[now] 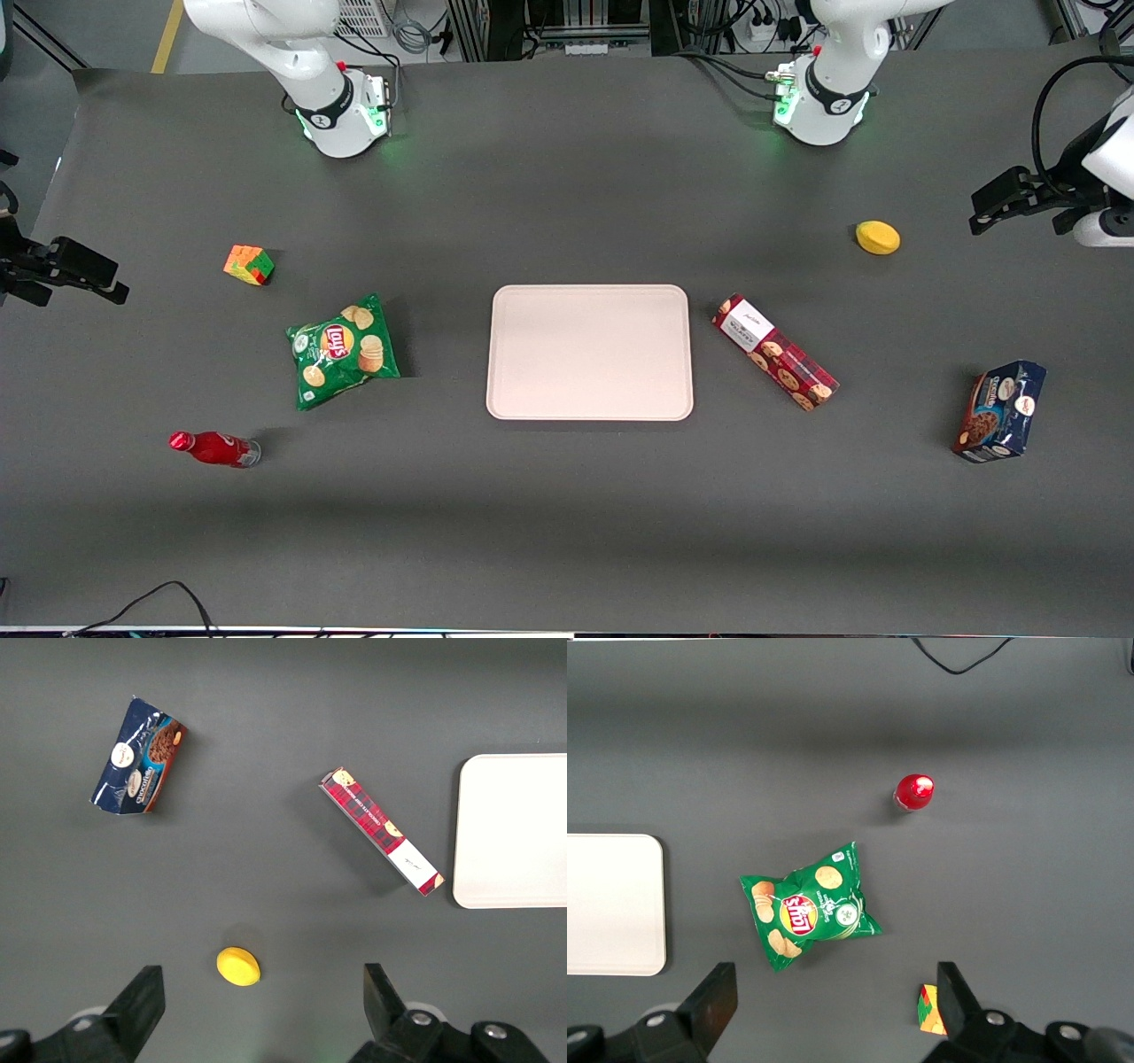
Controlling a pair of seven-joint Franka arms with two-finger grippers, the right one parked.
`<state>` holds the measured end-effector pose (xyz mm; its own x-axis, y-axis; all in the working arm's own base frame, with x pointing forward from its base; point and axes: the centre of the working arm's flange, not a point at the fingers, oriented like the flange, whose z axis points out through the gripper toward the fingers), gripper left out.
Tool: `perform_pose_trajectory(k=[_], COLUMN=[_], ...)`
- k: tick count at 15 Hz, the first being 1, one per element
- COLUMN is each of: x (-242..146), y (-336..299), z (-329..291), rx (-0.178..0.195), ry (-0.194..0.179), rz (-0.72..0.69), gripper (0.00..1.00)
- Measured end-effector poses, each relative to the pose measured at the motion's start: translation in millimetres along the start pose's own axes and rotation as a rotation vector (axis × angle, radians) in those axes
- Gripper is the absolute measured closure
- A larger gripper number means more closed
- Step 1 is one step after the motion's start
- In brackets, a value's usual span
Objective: Place red cookie box on tray
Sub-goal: 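Move the left gripper toward the red plaid shortbread box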
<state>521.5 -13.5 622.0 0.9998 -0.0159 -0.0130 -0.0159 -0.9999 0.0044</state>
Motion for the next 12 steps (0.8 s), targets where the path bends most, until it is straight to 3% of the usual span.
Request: perform_pose_trajectory(k=[8,12], x=[0.0,5.3], y=[-0.3,6.6], z=[0.0,9.0], rx=[-0.001,-0.028], ry=[0.000,-0.019], rz=[-0.040,-0.247], gripper=[0.00,0.00])
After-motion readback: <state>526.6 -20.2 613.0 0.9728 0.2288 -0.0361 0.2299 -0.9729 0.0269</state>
